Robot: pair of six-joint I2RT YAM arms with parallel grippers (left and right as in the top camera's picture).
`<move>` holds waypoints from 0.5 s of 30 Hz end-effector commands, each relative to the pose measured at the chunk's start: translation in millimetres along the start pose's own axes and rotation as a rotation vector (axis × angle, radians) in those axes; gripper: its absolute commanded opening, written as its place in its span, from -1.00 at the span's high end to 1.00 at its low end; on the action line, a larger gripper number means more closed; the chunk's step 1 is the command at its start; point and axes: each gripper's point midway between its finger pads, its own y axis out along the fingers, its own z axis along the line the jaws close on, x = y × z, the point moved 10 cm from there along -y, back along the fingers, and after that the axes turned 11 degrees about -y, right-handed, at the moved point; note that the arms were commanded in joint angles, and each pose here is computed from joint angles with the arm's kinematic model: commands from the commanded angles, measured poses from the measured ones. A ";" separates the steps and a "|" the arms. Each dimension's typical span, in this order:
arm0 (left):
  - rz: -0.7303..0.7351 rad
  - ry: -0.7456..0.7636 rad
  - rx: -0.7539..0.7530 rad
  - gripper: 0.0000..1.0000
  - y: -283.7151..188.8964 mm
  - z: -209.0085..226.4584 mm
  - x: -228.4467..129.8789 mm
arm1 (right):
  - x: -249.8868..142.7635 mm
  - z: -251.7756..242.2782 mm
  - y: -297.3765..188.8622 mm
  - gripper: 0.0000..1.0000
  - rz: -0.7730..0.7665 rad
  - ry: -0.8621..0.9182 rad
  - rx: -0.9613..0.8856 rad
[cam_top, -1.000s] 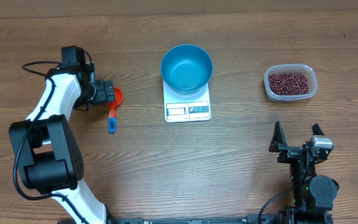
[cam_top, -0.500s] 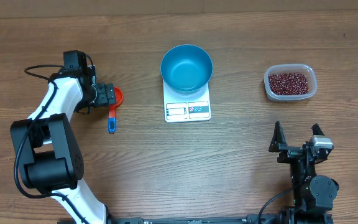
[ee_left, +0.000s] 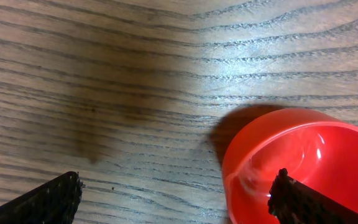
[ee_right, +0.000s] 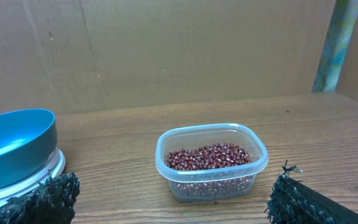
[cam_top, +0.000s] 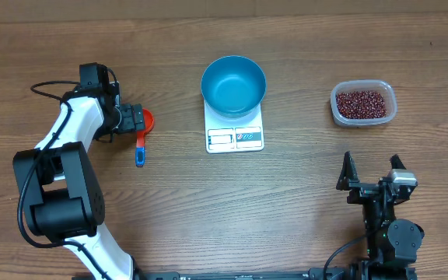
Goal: Scoop item into bowl and weigh 150g on scale
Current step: 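Lower the left gripper and close it on the red scoop's rim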
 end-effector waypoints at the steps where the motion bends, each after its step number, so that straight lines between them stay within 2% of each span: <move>1: 0.019 -0.011 0.019 -0.99 6.8 1.7 -4.5 | -2.2 -0.1 0.1 -1.00 -0.003 0.004 -0.010; 15: 0.019 -0.011 0.019 -0.99 9.3 2.3 -6.6 | -2.2 -0.1 0.1 -1.00 -0.003 0.004 -0.010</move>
